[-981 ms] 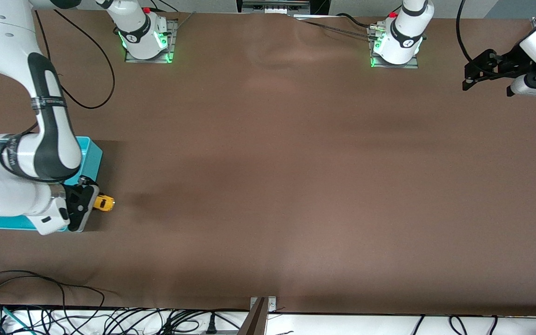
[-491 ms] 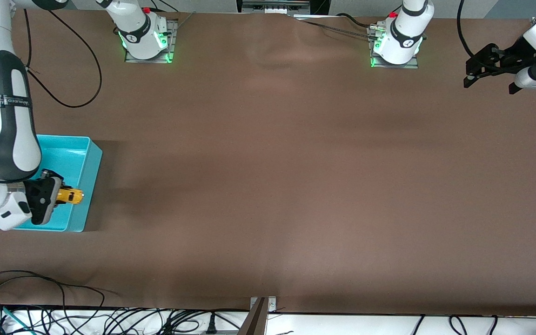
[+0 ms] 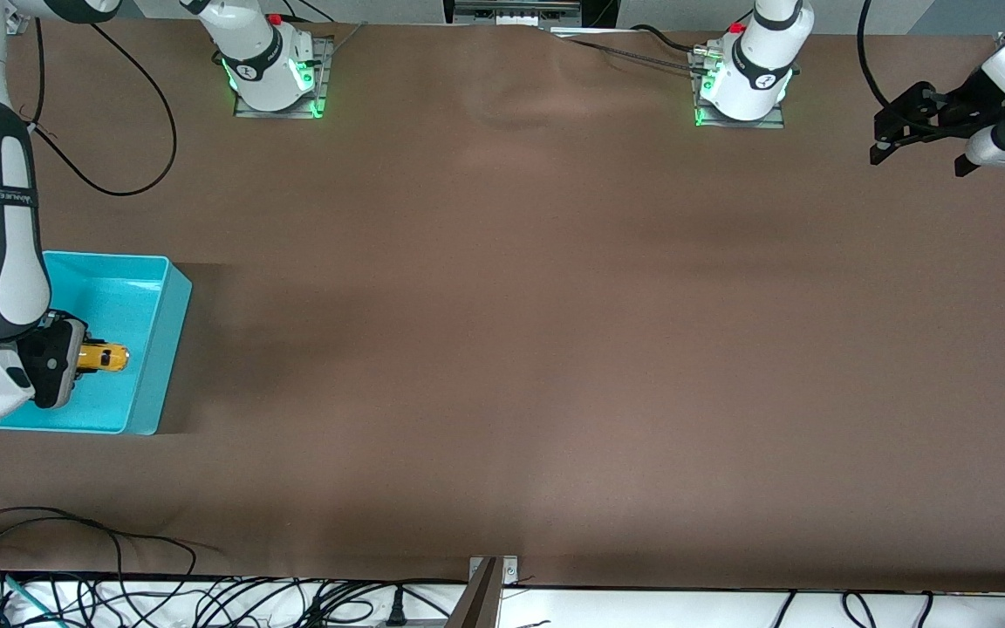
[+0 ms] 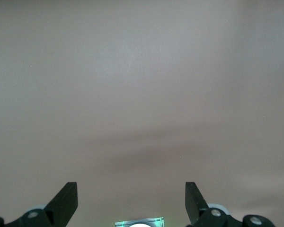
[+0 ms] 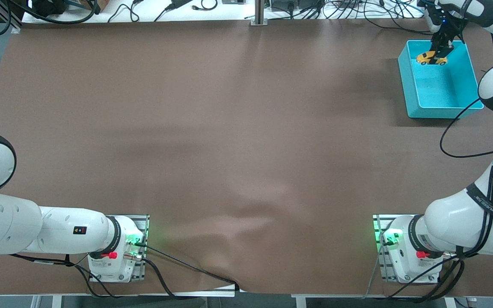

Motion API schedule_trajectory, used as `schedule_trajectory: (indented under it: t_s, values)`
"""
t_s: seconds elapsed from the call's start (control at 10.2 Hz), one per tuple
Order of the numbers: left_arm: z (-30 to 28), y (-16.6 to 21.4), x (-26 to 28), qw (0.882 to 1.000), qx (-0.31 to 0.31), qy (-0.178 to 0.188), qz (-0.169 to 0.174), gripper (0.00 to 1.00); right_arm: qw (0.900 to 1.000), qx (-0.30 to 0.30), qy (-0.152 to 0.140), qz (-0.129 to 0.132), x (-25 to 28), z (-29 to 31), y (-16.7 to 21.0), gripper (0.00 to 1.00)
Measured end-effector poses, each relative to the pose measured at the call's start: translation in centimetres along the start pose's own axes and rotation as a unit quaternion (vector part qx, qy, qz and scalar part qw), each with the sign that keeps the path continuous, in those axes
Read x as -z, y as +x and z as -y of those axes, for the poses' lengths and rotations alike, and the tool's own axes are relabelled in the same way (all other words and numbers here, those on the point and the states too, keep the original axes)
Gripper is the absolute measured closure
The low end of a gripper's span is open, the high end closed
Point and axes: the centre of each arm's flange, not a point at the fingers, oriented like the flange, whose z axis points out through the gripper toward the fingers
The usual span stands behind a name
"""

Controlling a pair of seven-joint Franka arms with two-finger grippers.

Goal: Wind up and store yellow beetle car
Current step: 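Lift the car with the right gripper and lower it into the box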

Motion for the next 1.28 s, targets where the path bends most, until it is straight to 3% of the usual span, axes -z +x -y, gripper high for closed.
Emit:
schedule_trajectory:
  t_s: [0.69, 1.28]
  values:
    - [0.2, 0.0, 0.0, 1.0, 0.002, 0.0, 0.001, 0.0, 1.0, 0.015, 0.018, -0.005, -4.9, 0.7, -2.8, 0.54]
    - [0.5, 0.0, 0.0, 1.0, 0.004, 0.0, 0.001, 0.0, 1.0, 0.017, 0.007, -0.008, -7.7, 0.9, -4.6, 0.54]
